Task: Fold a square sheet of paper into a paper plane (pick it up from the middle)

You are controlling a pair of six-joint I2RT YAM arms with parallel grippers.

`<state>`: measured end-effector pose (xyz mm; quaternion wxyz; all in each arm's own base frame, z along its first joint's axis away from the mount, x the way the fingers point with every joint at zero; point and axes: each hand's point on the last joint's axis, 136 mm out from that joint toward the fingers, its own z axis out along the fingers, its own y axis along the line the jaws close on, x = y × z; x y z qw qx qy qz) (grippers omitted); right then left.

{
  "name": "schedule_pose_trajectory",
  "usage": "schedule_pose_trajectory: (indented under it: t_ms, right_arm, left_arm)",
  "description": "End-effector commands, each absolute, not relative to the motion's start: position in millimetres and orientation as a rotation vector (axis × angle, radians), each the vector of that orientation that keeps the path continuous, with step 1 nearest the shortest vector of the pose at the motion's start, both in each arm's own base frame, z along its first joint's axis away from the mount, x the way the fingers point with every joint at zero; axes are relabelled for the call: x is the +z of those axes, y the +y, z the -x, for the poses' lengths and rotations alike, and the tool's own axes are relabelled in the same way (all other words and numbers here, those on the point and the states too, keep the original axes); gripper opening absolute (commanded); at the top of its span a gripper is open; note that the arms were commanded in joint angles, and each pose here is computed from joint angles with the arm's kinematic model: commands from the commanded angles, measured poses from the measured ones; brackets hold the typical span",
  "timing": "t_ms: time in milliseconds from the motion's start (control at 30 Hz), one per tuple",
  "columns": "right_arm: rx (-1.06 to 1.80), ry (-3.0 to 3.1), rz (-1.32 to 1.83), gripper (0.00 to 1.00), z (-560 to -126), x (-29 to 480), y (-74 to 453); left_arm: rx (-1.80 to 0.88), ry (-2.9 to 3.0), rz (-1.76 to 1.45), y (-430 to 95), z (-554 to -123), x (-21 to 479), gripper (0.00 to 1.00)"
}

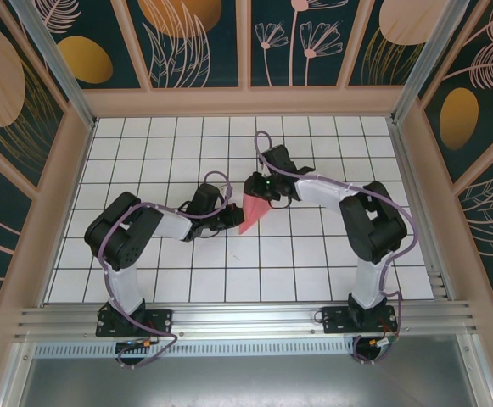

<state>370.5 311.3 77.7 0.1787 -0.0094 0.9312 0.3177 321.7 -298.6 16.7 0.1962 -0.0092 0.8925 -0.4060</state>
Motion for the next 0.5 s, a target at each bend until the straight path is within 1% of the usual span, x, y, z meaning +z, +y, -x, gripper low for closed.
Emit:
schedule_pose_trajectory:
  t_ms: [0,133,467]
  right_arm:
    - [0.947,2.67,0.071,0.23,-364.0,60.2,317.4]
    - [0.931,2.692,0.049,0.21,-365.3,47.6,312.1]
    - [0.899,2.722,-0.001,0.21,-369.2,25.7,300.8]
  left_arm:
    - [-0.885,2.693,0.102,-263.9,-303.7,-40.1,0.06]
    - [-0.879,2.696,0.105,-263.3,-303.2,-40.9,0.06]
    - [-0.884,2.696,0.107,-262.8,-301.6,-39.9,0.06]
